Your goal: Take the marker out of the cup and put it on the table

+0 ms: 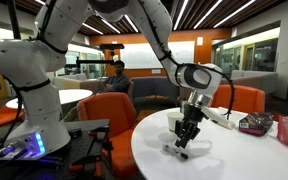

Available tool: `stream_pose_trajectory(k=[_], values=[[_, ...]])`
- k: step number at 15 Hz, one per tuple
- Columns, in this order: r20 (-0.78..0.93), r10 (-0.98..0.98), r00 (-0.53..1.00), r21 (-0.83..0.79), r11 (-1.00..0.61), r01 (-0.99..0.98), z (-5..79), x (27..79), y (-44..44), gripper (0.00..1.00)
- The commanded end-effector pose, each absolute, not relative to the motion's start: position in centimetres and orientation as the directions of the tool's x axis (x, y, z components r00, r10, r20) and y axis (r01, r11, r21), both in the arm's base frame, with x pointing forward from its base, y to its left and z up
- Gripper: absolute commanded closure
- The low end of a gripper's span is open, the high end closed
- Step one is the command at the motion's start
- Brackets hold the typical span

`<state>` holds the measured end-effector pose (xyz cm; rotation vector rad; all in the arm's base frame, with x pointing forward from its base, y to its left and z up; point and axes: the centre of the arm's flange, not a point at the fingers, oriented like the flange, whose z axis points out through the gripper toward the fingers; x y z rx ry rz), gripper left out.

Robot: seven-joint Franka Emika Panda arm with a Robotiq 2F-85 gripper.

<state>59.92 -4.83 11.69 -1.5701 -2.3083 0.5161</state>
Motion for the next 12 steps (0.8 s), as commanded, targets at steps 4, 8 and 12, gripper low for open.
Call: stream_pose_trajectory(k=[4, 8, 12], values=[[-0.07, 0.95, -0.305, -0.342, 0.264, 0.902, 15.5, 60.2, -3.9, 0.1], [-0.146, 0.975, -0.166, -0.17, 0.14, 0.975, 21.0, 59.5, -0.9, 0.0], [-0.2, 0.979, 0.038, -0.098, -0.058, 0.994, 25.5, 57.2, 2.8, 0.0]])
